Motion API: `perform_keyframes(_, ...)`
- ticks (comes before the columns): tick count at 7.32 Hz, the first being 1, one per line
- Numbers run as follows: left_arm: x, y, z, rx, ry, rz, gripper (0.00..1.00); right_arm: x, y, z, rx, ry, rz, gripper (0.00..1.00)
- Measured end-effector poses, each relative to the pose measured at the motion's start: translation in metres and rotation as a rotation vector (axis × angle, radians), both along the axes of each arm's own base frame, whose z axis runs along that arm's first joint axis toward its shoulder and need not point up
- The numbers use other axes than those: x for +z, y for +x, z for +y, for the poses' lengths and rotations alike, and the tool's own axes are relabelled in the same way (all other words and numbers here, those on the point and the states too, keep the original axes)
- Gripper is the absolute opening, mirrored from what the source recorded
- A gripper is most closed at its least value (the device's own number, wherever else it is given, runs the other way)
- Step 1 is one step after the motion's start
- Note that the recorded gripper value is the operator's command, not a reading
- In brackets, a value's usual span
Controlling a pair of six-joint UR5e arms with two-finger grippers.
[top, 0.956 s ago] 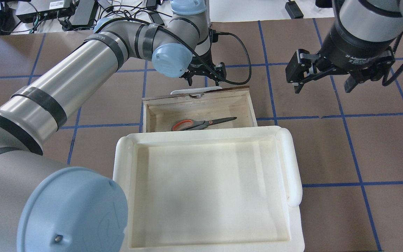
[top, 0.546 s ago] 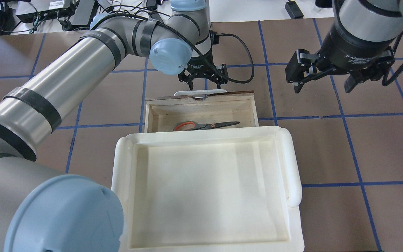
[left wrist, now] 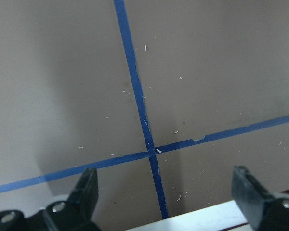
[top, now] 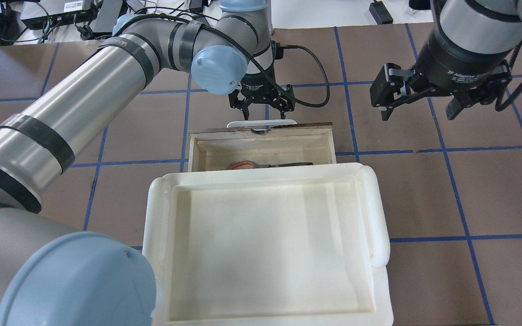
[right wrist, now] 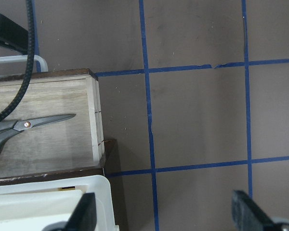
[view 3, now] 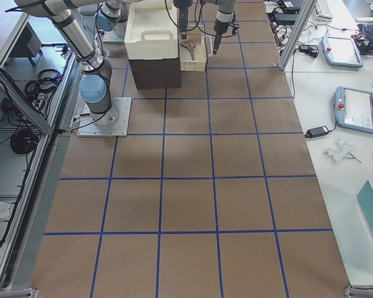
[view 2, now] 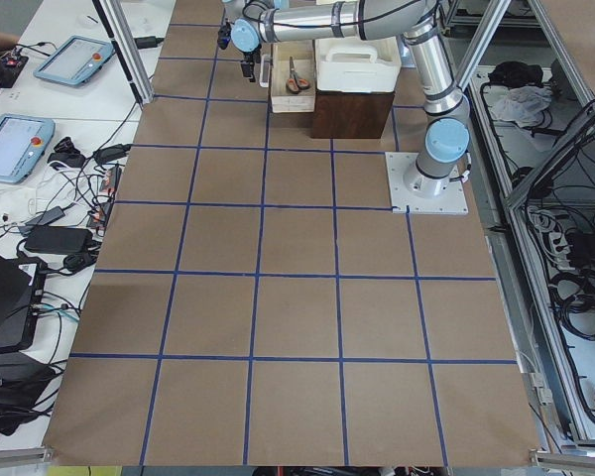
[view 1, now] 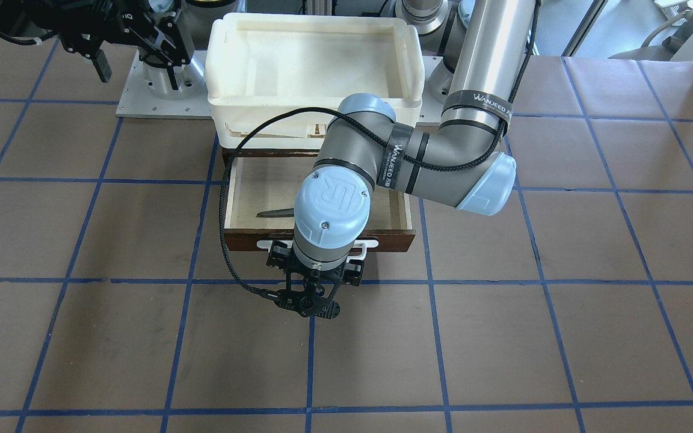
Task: Put scissors in drawer and close it
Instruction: 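Lower the left gripper onto the drawer front and push it closed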
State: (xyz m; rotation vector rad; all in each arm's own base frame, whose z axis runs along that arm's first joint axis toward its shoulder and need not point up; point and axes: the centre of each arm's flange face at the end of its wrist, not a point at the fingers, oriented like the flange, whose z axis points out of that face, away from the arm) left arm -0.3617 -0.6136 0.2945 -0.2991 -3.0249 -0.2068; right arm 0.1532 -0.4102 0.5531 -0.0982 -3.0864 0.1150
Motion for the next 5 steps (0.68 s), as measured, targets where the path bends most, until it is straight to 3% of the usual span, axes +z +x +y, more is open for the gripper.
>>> perform_keyframes(5, 0.015, 0.006, 0.015, 0.000, 0.047, -0.016, 1.00, 0.000, 0.000, 0.000, -0.001, 0.001, 0.000, 1.00)
